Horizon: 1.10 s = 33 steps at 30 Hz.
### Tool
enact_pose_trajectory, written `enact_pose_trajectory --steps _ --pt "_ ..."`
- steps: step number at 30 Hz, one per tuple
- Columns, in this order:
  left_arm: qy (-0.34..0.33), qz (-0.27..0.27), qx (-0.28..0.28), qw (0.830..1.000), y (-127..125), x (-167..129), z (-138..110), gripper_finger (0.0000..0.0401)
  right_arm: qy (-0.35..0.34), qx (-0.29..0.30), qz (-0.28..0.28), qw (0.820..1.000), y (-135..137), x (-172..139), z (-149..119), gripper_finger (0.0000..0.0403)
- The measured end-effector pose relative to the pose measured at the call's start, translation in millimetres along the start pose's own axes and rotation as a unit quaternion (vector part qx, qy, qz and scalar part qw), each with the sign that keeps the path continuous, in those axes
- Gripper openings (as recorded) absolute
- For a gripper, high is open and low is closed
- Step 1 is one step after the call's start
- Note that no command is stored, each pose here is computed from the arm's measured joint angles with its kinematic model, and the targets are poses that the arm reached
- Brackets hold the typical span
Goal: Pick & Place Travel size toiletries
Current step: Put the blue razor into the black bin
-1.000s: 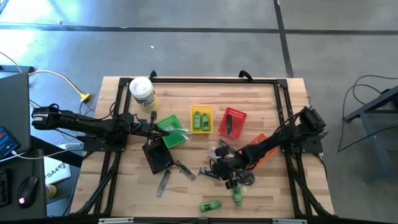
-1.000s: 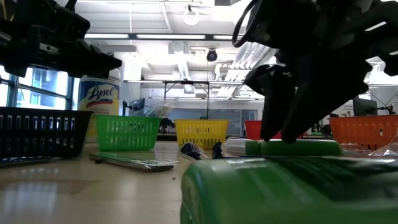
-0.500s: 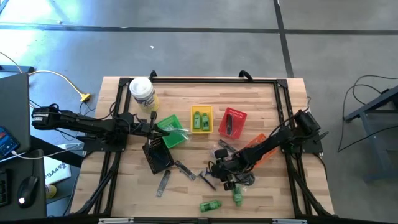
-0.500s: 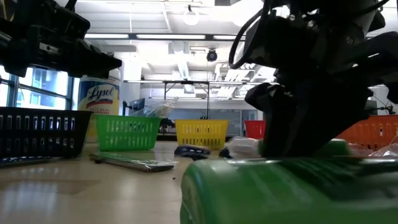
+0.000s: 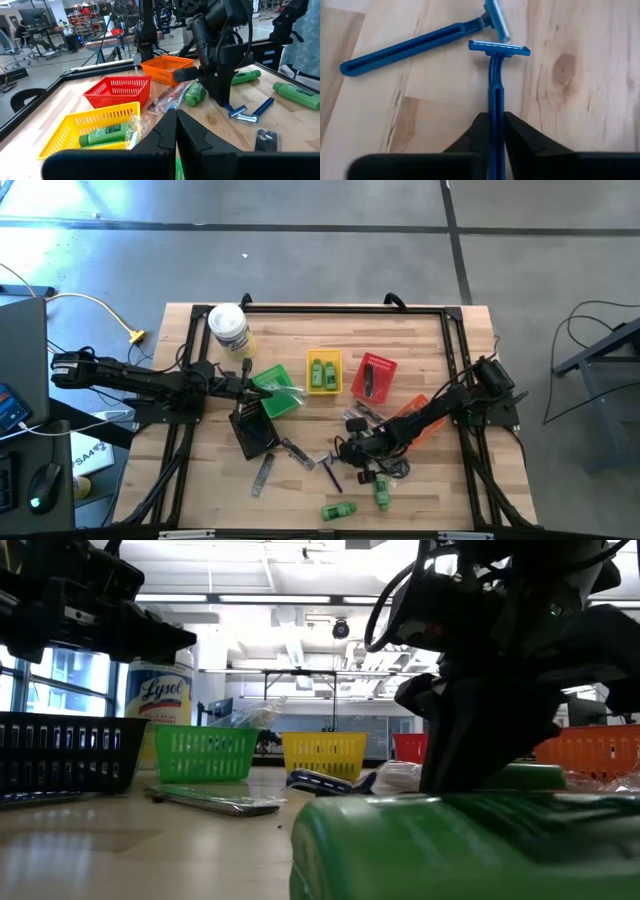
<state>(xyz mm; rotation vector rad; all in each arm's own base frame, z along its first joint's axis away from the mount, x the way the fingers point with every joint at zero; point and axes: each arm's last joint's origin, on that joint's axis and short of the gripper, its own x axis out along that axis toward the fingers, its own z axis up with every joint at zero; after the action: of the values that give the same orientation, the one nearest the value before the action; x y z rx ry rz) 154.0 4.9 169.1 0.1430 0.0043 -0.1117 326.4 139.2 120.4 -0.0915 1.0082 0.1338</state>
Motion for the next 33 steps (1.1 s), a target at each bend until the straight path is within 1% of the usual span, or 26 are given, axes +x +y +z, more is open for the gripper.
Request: enact_pose_trajectory --steps 1,2,5,7,10,13,15,17,20,22,24,28,31,33 --pt "-0.003 0.0 0.002 1.0 0.1 0.0 0.7 0.0 -0.003 0.0 -0.007 1.0 -0.5 -1.1 0.6 0.0023" --pt "-0.006 0.001 0.003 1.0 0.2 0.0 1.2 0.0 -0.008 0.001 -0.016 1.0 -0.9 -1.6 1.3 0.0019" --pt "-0.007 0.001 0.003 1.0 0.2 0.0 1.4 0.0 -0.017 0.003 -0.035 0.999 -3.3 -5.3 3.0 0.0027" --pt "-0.007 0.001 0.004 1.0 0.2 0.0 1.4 0.0 -0.037 0.002 -0.042 0.998 -4.6 -10.8 8.1 0.0033" --pt "-0.007 0.001 0.004 1.0 0.2 0.0 1.5 0.0001 -0.065 -0.004 -0.055 0.996 -6.9 -24.6 15.9 0.0029" --pt "-0.013 -0.004 0.005 1.0 0.0 0.0 2.5 0.0006 -0.121 -0.016 -0.061 0.991 -9.4 -42.1 29.0 0.002" --pt "-0.026 -0.014 0.007 1.0 -0.3 -0.1 4.8 0.0013 -0.181 -0.027 -0.058 0.981 -11.8 -53.7 42.3 0.002" --pt "-0.04 -0.023 0.01 0.999 -1.3 -0.2 7.5 0.0026 -0.238 -0.034 -0.038 0.97 -16.0 -60.0 55.2 0.0024" --pt "-0.058 -0.046 0.017 0.997 -8.8 0.5 11.3 0.0055 -0.298 -0.042 -0.006 0.953 -27.1 -64.6 67.5 0.0026" --pt "-0.069 -0.063 0.035 0.995 -15.8 1.1 13.6 0.0081 -0.338 -0.044 0.002 0.94 -37.1 -69.5 75.8 0.0024" --pt "-0.079 -0.074 0.051 0.993 -22.2 3.8 18.8 0.0109 -0.368 -0.049 0.006 0.929 -46.3 -72.9 81.6 0.0023" --pt "-0.092 -0.074 0.05 0.992 -31.2 12.5 33.9 0.0158 -0.424 -0.054 0.01 0.904 -65.0 -80.3 91.0 0.0023" --pt "-0.095 -0.068 0.045 0.992 -33.9 21.8 44.9 0.0176 -0.443 -0.051 0.005 0.895 -77.9 -80.8 93.9 0.0024" --pt "-0.096 -0.068 0.041 0.992 -34.4 28.8 51.0 0.0179 -0.446 -0.047 -0.002 0.894 -84.0 -80.6 94.4 0.0024"
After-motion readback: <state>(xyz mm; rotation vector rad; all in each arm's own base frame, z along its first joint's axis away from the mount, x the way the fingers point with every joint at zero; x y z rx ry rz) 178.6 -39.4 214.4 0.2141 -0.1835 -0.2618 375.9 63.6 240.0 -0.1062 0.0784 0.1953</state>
